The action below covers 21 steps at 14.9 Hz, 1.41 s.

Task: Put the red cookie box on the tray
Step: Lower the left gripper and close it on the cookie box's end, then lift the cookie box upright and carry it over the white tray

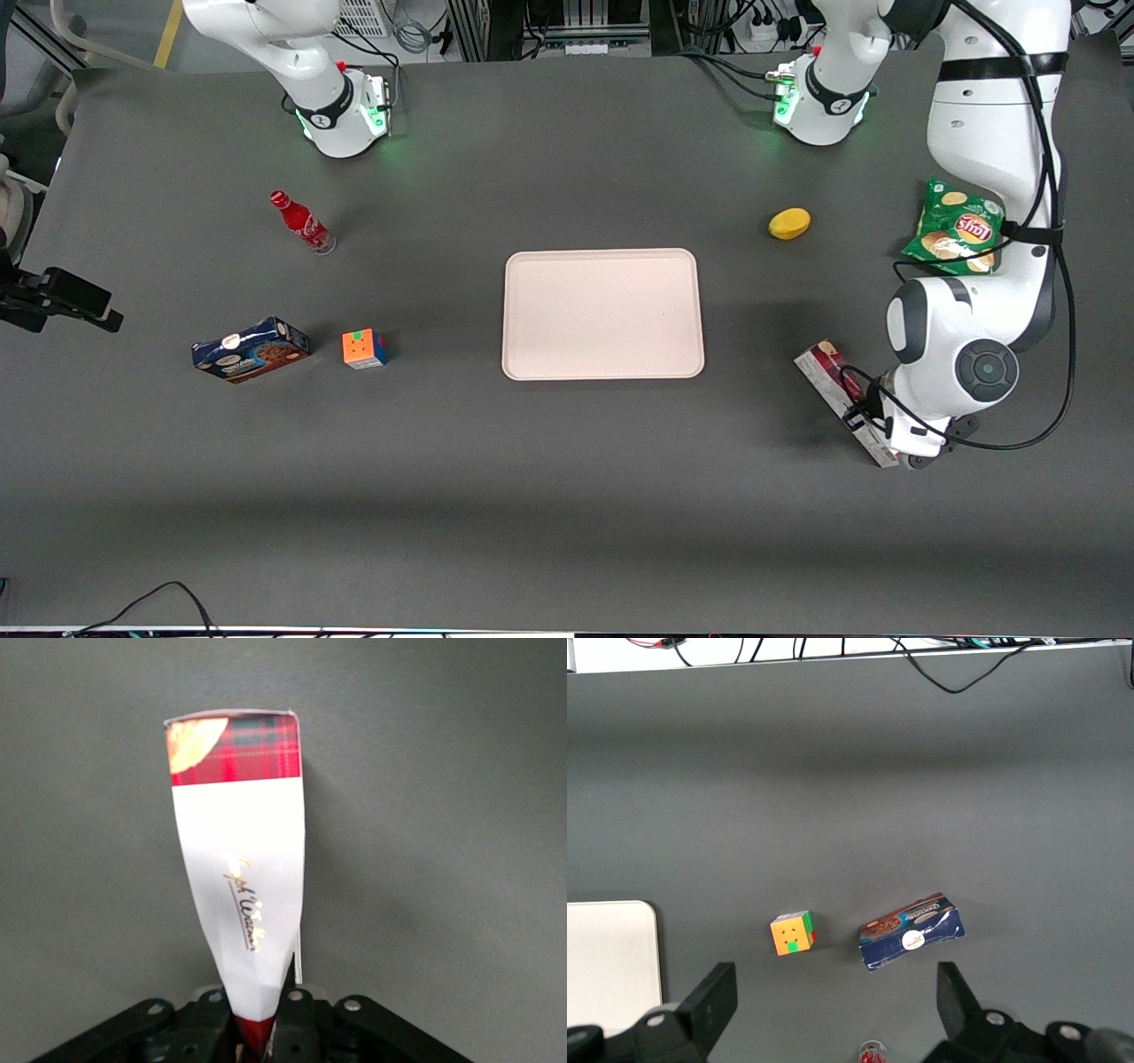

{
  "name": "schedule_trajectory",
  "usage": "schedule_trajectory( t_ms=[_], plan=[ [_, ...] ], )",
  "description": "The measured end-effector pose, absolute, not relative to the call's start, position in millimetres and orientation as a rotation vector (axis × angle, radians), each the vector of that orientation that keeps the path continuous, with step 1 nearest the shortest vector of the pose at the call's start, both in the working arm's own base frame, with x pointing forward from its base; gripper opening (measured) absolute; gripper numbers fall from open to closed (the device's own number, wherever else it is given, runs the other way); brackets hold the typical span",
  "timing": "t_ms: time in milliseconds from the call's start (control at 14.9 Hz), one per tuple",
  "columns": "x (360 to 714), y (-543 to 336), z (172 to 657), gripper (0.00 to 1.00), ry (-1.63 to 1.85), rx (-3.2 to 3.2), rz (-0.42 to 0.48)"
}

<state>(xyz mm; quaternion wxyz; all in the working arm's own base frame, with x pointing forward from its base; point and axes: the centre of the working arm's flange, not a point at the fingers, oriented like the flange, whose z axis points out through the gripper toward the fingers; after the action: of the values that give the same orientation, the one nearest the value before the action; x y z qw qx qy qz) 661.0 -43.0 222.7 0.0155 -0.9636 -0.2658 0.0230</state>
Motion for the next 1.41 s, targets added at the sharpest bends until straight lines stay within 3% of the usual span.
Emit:
schedule_trajectory(
  t_ms=[336,671,1074,1275,1409],
  plan=[
    [665.3,-46.2,254.9,0.14,-0.594,-3.07,0.054],
    [664.7,-59.2,363.4,0.14,-0.147,-3.168,-0.075],
    [621.5,-135.9,488.0,0.14,0.204,-3.172,-0.11],
    [597.8,-189.0,520.5,0.14,0.357,-3.183,-0.142],
    [578.4,-227.4,524.9,0.14,0.392,-3.192,-0.105]
  ],
)
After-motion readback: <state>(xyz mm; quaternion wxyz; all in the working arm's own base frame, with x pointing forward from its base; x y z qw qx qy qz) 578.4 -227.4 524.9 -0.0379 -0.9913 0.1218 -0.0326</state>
